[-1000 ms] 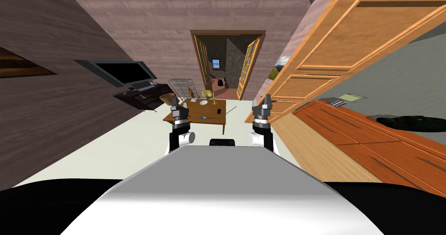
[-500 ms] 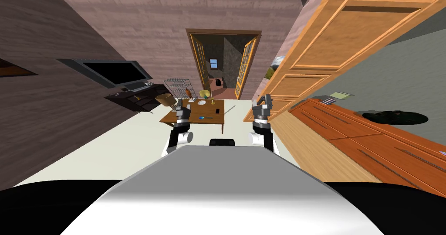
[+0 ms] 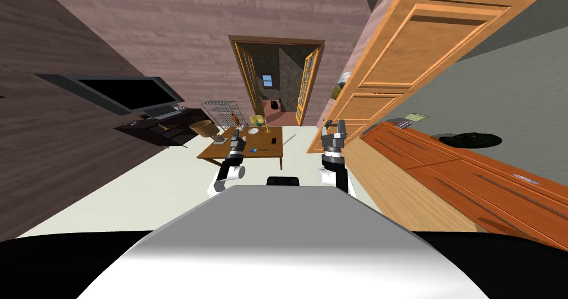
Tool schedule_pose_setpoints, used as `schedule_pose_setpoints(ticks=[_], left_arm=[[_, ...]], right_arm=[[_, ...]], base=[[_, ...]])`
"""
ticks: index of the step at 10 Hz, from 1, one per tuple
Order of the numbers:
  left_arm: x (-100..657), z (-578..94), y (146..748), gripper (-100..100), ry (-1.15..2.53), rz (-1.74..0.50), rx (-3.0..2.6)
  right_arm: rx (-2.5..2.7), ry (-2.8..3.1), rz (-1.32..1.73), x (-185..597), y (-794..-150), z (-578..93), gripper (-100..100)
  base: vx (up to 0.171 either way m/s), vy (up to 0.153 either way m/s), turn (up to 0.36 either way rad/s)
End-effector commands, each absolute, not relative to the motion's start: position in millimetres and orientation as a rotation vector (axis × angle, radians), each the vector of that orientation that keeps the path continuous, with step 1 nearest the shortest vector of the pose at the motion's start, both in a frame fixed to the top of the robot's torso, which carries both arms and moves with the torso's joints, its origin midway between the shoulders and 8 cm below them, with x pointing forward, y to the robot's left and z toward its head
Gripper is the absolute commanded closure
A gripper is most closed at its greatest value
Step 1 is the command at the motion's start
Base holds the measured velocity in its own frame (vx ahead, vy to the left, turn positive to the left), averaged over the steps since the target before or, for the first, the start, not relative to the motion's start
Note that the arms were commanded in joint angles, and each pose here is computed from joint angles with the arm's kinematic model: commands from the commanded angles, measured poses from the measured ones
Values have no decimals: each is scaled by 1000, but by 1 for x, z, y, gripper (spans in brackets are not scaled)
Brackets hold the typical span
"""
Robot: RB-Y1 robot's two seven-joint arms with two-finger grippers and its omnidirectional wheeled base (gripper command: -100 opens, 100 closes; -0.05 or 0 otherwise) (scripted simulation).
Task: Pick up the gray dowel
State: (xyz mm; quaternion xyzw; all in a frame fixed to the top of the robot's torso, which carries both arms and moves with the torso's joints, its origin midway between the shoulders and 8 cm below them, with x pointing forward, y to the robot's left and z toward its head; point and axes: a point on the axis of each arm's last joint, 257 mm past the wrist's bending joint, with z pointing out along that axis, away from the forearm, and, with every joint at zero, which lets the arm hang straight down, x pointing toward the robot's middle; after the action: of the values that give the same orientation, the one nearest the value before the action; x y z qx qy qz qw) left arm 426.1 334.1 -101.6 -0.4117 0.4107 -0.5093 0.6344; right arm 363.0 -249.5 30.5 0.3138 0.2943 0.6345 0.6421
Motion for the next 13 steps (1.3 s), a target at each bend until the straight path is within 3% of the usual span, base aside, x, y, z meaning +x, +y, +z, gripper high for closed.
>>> schedule_pose_setpoints(ticks=[1, 13], left_arm=[[438, -123, 345, -100, 987, -1148, -991], [470, -259, 418, -100, 1191, -972, -1332]], right_arm=[[715, 671, 1446, 363, -250, 31, 0], [715, 671, 1446, 363, -250, 31, 0]], base=[[-37, -37, -165], [-19, -26, -106]])
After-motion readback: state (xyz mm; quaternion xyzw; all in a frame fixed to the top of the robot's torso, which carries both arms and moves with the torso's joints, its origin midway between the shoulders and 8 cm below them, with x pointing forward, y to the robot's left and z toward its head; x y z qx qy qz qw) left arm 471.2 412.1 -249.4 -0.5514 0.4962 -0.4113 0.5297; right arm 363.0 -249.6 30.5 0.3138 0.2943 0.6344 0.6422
